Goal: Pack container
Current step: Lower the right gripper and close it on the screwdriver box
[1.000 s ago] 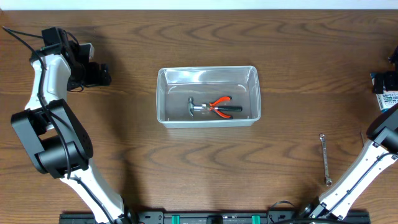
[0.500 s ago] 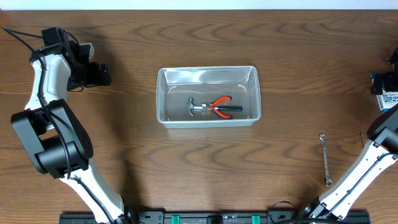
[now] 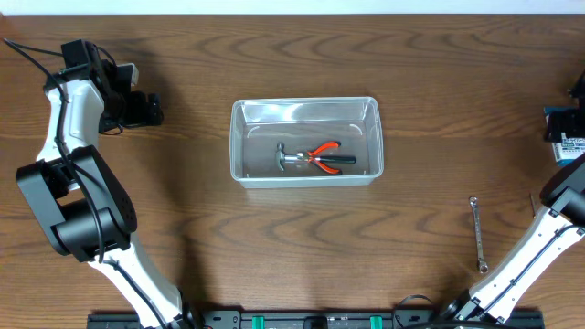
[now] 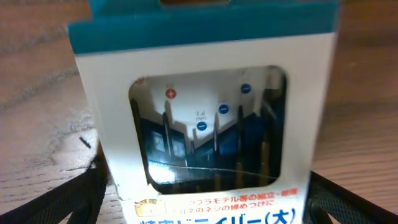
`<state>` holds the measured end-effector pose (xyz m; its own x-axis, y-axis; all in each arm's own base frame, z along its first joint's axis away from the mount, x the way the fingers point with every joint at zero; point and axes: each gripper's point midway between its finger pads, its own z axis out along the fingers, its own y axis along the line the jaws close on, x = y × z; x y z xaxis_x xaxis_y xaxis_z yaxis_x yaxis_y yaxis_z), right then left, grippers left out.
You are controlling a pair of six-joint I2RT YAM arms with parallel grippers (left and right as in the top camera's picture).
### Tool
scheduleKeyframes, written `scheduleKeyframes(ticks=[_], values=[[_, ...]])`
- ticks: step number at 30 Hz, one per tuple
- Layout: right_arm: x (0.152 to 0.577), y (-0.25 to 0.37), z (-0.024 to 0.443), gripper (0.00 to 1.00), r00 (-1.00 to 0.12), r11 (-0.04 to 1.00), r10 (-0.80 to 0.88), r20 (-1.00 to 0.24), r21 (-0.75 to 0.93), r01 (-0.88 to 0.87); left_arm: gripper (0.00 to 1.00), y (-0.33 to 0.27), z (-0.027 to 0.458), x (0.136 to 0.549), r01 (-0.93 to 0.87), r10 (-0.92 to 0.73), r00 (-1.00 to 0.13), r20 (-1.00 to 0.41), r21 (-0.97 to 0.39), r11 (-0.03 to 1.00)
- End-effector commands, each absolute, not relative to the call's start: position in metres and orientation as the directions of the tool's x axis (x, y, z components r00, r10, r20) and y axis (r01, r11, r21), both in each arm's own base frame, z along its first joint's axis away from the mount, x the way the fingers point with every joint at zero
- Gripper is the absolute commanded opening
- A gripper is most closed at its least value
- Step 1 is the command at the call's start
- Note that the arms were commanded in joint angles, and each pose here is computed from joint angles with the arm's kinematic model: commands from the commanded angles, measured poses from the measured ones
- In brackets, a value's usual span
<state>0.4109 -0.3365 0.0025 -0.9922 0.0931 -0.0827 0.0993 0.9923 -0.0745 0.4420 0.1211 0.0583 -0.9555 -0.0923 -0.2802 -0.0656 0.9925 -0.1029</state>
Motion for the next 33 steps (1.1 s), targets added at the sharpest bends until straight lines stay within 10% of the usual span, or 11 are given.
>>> scheduleKeyframes(ticks=[1,33], values=[[0.401,-0.332,-0.012,0.99,-0.994,0.994,0.098,-0.049,-0.037,0.1,0.98,0.122,0.055,0.44,-0.063,-0.087,-0.959,-0.271,-0.095,0.993],[0.412,-0.336,-0.016,0.78,-0.986,0.989,0.136,-0.096,-0.049,0.141,0.98,0.122,0.055,0.44,-0.063,-0.087,-0.959,-0.271,-0.095,0.993]])
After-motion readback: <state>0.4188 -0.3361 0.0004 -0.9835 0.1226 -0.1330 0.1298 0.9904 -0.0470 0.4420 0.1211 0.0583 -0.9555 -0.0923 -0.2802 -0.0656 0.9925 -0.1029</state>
